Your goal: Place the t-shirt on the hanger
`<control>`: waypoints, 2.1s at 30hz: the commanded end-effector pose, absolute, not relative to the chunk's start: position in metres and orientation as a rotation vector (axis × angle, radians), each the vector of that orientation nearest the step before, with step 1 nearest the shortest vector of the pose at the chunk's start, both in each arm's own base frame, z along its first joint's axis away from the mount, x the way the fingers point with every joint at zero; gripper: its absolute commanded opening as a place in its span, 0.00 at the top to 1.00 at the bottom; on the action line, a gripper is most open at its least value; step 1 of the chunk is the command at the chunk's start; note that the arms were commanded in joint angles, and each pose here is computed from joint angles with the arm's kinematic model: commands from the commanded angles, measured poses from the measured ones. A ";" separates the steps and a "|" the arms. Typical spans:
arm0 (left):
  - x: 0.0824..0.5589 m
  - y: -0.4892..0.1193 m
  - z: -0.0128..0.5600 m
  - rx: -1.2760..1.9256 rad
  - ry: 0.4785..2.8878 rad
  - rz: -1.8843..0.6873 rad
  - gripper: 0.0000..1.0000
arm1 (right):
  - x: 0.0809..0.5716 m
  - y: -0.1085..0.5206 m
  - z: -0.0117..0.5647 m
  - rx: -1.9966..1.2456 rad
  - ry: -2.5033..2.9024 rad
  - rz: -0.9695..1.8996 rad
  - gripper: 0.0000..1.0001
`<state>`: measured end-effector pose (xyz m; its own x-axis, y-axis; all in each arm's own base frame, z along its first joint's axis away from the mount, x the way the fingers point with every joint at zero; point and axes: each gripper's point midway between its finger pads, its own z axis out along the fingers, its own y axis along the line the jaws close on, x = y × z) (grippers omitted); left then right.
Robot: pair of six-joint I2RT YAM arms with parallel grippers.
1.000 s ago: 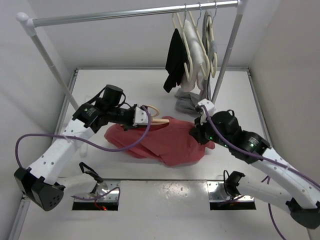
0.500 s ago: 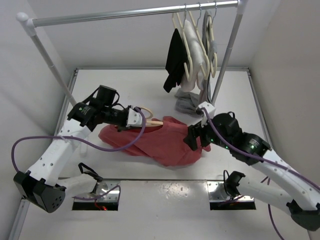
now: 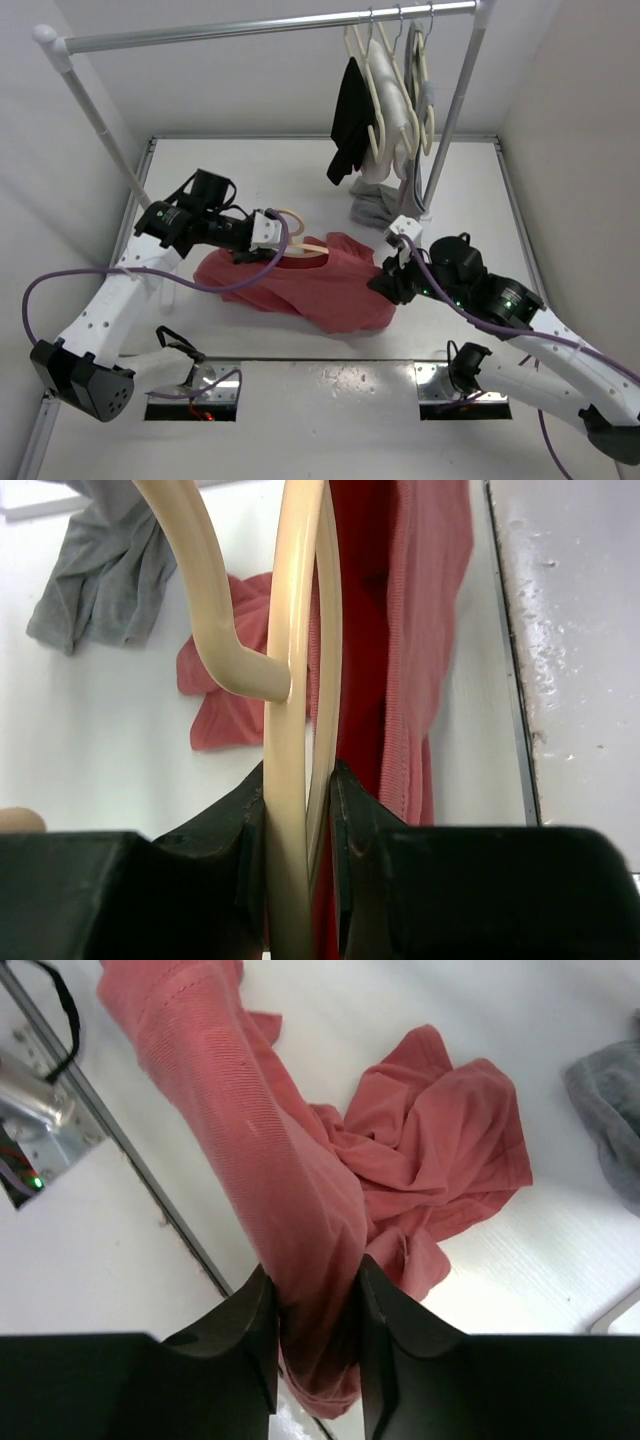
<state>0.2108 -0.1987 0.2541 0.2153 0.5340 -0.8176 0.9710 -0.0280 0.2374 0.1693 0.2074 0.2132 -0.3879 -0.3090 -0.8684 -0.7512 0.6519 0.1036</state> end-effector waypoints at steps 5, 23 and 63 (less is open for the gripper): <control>0.218 -0.204 0.294 1.657 1.235 -0.631 1.00 | 0.180 0.170 0.204 -0.446 2.085 0.544 1.00; 0.197 -0.203 0.290 1.711 1.149 -0.621 1.00 | 0.189 0.230 0.287 -0.811 1.963 0.669 0.00; 0.267 -0.155 0.380 0.790 1.464 -0.382 0.00 | 0.224 0.332 0.322 -0.728 1.854 0.746 1.00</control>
